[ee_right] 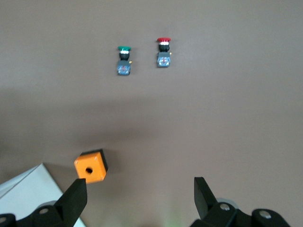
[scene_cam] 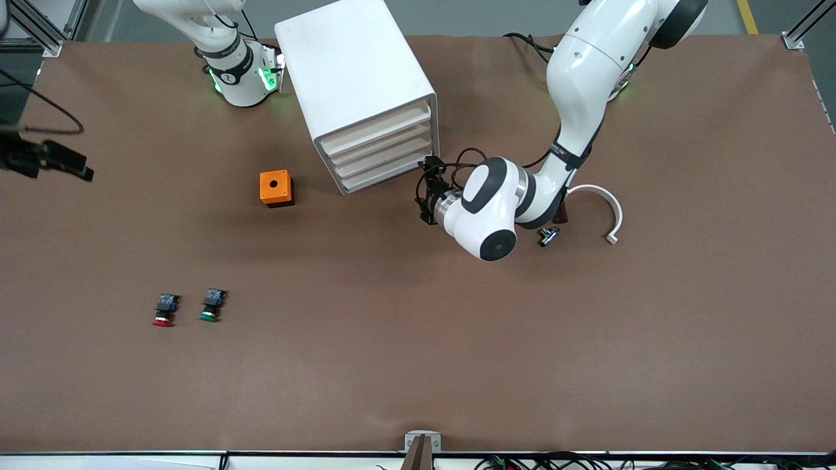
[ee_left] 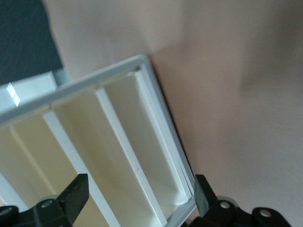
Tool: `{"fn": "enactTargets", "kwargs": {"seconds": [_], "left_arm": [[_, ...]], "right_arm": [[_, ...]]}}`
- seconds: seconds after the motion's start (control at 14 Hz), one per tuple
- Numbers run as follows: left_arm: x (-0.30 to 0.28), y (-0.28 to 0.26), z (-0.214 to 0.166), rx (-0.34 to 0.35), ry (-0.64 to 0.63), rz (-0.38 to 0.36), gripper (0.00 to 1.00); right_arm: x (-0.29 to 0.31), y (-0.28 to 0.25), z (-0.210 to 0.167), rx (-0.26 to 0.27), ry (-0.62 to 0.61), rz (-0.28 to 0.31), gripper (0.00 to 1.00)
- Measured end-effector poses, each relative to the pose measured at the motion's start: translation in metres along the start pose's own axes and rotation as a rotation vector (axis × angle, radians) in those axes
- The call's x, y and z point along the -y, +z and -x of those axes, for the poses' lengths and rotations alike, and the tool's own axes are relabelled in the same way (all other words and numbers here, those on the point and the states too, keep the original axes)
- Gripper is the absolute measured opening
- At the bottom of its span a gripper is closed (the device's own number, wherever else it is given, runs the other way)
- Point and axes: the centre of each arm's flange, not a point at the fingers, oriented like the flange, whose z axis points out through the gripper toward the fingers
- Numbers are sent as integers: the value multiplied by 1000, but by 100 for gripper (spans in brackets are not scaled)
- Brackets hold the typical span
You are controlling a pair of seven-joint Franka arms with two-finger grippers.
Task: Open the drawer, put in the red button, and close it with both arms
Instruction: 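Pull the drawer open with the left gripper while the right gripper reaches the red button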
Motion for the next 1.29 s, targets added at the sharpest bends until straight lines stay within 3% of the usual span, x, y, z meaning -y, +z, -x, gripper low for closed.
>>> {"fn": "enactTargets", "kwargs": {"seconds": [0.21,0.5,0.86,1.21,1.29], "left_arm": [[-10,14,-1,88,-169,-84,87],[4,28,0,55,-300,-213,79],[18,52,7,5,-316,-281,68],[17,85,10,0,-331,-331,57],[19,88,11,-4,-329,-333,49]], "right_arm": [[-18,51,-38,19,9,8,100],[-40,94,-67,-7,2,16,100],[-45,187,-107,-49,4,32,100],[-45,267,-122,-98,23,15,100],[-45,281,-125,-109,24,18,100]]}}
